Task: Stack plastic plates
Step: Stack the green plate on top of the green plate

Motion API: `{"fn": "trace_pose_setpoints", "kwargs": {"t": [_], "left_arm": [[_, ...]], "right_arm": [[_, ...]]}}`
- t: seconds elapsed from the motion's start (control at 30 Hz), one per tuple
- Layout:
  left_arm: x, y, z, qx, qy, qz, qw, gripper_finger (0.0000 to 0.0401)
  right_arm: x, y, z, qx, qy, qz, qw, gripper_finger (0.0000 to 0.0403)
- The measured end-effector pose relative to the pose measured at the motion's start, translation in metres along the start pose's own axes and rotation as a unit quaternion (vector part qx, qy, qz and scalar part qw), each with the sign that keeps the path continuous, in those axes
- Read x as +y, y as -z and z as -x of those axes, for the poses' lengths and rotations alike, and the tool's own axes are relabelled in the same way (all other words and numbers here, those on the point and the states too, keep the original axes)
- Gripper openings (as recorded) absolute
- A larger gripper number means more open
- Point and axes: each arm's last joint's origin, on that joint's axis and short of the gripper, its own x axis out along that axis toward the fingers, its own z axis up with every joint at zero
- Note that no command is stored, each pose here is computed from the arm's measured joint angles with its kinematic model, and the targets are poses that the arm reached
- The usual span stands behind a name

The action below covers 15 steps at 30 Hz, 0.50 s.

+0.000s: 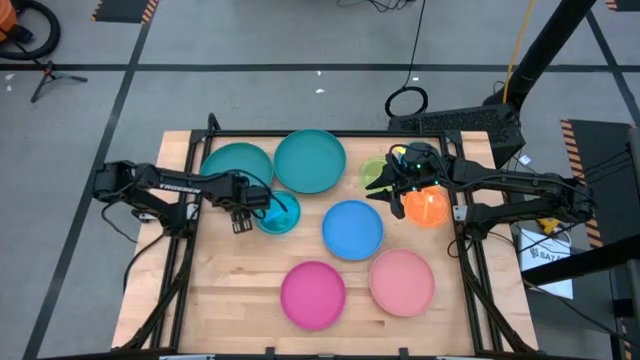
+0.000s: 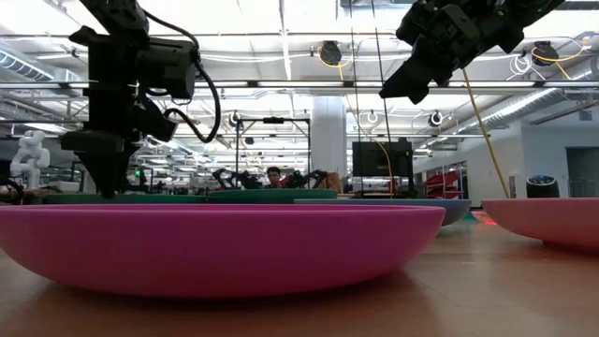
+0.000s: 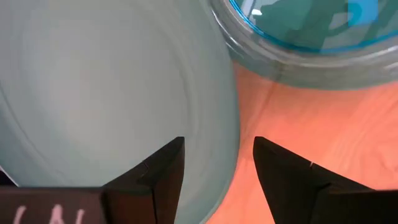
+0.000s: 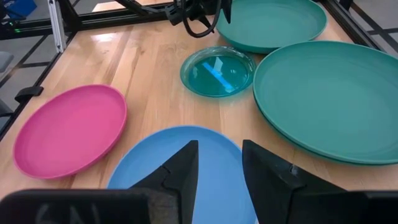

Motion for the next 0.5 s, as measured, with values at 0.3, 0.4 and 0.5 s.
{"fn": "trace_pose_setpoints", "kwargs": {"t": [0.3, 0.4, 0.5], "left_arm": [[0.0006, -0.0023, -0.0101, -0.016, 0.016, 0.008, 1.000, 0.0197], [0.0006, -0.0022, -0.0101, -0.015, 0.016, 0.008, 1.000, 0.0197], [0.0006, -0.0022, -0.0101, -0.015, 0.016, 0.008, 1.000, 0.0187]], "right_arm": [[0.0000, 0.0000, 0.0000, 0.000, 0.000, -0.001, 1.000, 0.0116], [-0.0001, 0.0000, 0.0000, 0.000, 0.000, 0.000, 1.000, 0.0116], [0.0000, 0.0000, 0.0000, 0.000, 0.000, 0.000, 1.000, 0.0116]]}}
